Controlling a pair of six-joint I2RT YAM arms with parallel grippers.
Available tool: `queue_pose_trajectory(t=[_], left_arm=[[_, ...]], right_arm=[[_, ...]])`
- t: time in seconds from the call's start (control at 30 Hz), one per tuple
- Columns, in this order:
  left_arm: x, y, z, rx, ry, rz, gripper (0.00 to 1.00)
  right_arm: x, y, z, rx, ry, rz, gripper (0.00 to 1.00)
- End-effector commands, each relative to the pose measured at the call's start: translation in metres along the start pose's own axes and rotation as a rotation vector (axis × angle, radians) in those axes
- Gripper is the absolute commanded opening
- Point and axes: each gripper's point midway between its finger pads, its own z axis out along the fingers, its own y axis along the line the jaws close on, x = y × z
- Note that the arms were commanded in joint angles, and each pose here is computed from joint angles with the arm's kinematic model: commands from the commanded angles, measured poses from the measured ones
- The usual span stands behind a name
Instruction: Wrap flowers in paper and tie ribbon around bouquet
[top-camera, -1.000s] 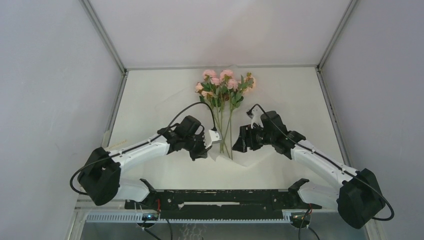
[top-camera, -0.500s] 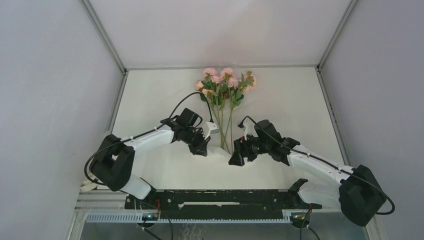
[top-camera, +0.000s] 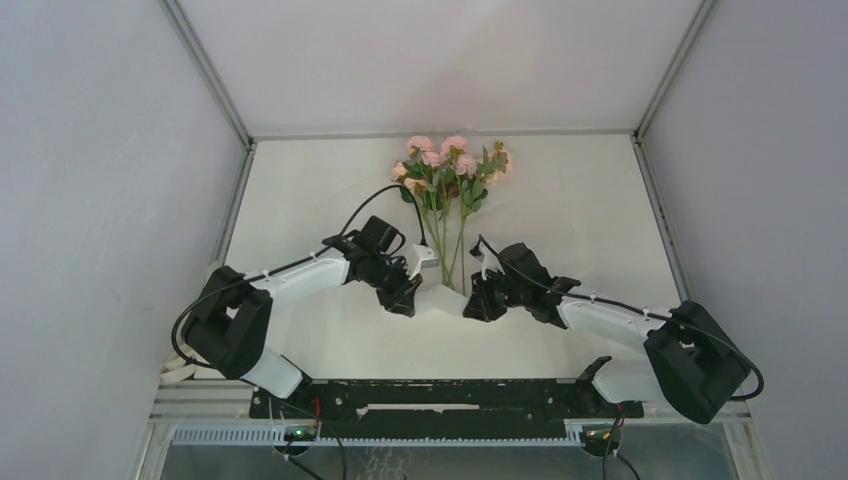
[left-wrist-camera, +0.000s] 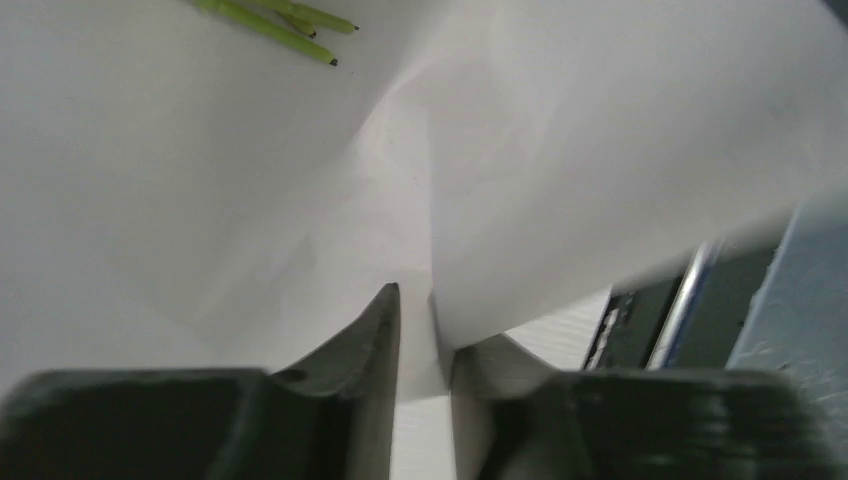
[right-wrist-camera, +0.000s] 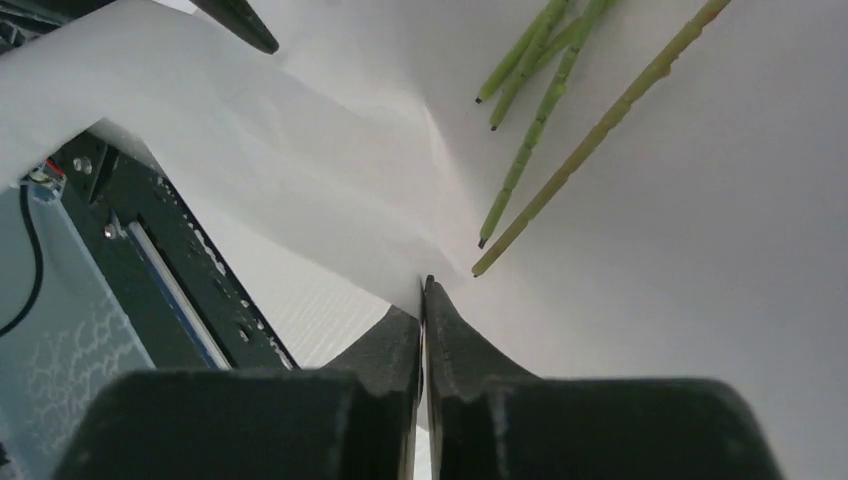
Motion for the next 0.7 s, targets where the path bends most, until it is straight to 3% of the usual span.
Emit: queue_pose_trajectory(t=[0.0,0.07,0.13,0.4,0.53,0.67], left_arm=[[-0.022,-0.001,-0.017,-0.009,-0.04,0.103,0.51],[-0.016,0.003,-0.033,-0.055,0.005,0.159,0.73],[-0.002,0.011,-0.057,-0.116,0.074,0.187,0.81],[0.056,-0.01,-0.14,-0.121,0.407,-0.013,0.83],[0.048,-0.01,-0.143,-0.186,0.341,0.012,0.81],[0.034,-0.005,-0.126,-0.288,0.273,0.18,0.81]], right_arm=[[-0.024,0.011,-0.002,-0.051,-0.086,-0.046,0.0],[-0.023,0.012,-0.004,-0.066,-0.079,-0.027,0.0],[-0.021,0.01,-0.003,-0.075,-0.067,0.006,0.0],[-0.029,0.004,-0.008,-0.118,-0.045,0.156,0.0],[-0.026,0.008,-0.003,-0.119,-0.012,0.182,0.0],[-0.023,0.005,-0.006,-0.082,0.012,0.217,0.0]])
